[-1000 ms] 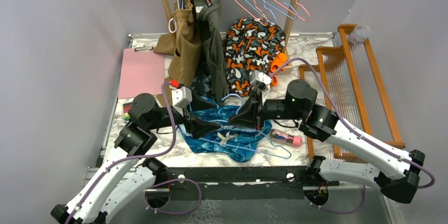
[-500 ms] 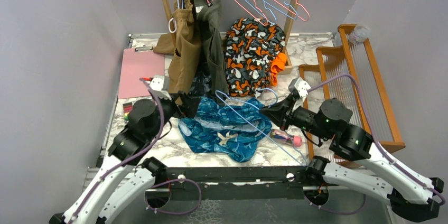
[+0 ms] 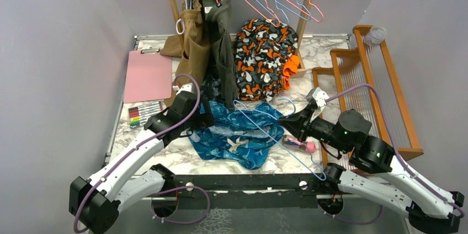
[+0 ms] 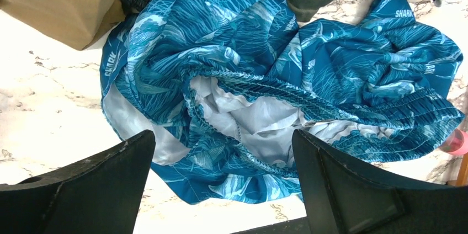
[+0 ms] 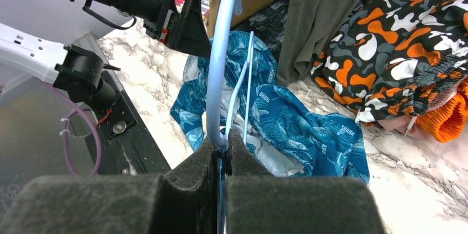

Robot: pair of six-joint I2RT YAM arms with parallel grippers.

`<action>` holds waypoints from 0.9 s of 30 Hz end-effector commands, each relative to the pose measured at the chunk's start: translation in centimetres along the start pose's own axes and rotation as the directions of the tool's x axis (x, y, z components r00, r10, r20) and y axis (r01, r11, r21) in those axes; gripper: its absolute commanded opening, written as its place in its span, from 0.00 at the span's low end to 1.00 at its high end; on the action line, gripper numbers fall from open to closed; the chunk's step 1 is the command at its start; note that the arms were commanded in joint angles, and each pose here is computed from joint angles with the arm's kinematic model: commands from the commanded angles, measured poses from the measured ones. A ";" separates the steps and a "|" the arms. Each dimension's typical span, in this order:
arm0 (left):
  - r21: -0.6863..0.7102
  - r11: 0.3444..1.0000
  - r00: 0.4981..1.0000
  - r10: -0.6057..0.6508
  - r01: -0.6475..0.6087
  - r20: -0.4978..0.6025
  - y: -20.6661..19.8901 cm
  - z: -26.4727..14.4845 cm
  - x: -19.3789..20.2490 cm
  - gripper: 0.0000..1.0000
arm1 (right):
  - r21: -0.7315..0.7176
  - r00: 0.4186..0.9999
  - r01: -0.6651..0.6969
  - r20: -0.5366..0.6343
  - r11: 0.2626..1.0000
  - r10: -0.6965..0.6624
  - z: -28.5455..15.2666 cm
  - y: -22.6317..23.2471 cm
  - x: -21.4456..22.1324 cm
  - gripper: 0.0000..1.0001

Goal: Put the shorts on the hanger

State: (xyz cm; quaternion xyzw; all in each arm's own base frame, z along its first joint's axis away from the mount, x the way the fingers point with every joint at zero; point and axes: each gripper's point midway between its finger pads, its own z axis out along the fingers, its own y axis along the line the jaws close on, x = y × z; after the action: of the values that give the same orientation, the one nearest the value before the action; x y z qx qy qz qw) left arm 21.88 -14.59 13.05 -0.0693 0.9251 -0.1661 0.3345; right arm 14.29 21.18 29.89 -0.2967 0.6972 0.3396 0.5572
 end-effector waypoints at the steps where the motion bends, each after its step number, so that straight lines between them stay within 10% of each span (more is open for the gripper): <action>1: -0.043 0.999 1.000 -0.022 0.022 -0.005 0.9 0.1 0.5 0.92 | -0.002 1.000 -0.002 -0.003 1.000 0.002 -0.3 0.1 0.2 0.01; 8: -0.133 0.991 0.999 0.025 -0.023 0.019 2.3 1.2 -0.2 0.53 | -0.061 1.000 0.003 0.005 0.998 -0.003 0.4 1.1 0.3 0.01; 27: -0.181 0.982 0.998 0.054 -0.060 -0.039 2.5 3.5 0.1 0.49 | -0.102 1.000 -0.008 -0.015 0.995 0.007 1.6 1.8 0.9 0.01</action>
State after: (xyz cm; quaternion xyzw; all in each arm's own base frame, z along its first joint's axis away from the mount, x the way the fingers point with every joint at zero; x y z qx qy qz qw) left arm 23.06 -13.10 9.32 -0.0742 0.9466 -0.0781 0.3037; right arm 13.98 22.87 28.25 -0.3213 0.7006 0.3545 0.5295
